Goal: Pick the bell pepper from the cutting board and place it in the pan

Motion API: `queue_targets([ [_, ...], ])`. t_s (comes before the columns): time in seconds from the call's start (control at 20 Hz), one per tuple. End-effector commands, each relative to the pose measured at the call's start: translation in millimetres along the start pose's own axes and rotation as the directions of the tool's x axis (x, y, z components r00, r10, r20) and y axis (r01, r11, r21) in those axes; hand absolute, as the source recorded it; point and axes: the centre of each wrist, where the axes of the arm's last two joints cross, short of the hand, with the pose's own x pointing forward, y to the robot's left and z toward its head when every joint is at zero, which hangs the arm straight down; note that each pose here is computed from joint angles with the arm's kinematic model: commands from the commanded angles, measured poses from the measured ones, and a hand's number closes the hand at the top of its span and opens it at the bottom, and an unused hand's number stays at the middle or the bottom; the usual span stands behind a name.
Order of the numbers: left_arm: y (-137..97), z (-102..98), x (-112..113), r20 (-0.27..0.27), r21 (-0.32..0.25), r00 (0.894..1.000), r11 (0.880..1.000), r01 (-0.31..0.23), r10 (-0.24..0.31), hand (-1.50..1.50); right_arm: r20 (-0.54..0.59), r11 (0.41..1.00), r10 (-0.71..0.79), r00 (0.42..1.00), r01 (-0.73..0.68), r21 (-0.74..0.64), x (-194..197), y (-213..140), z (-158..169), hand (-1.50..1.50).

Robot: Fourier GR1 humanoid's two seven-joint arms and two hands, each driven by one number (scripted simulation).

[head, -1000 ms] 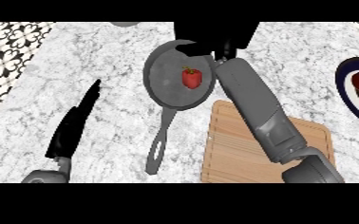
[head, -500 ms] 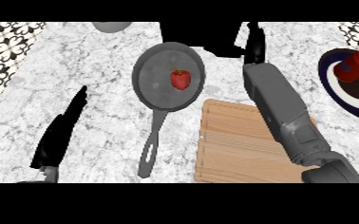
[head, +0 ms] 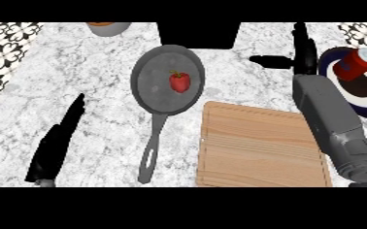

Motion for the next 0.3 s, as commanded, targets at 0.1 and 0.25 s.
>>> queue_targets([
  [0.1, 5, -18, 4, -0.016, 0.017, 1.0, 1.0, -0.001, 0.001, 0.0, 0.016, 1.0, -0.003, 1.0, 0.003, 0.027, -9, -45, -3, -1.5],
  [0.25, 0, 3, -6, -0.014, -0.004, 1.0, 1.0, 0.0, 0.0, 0.0, 0.003, 0.999, 0.013, 1.0, -0.014, 0.036, -18, -72, -5, -1.5],
])
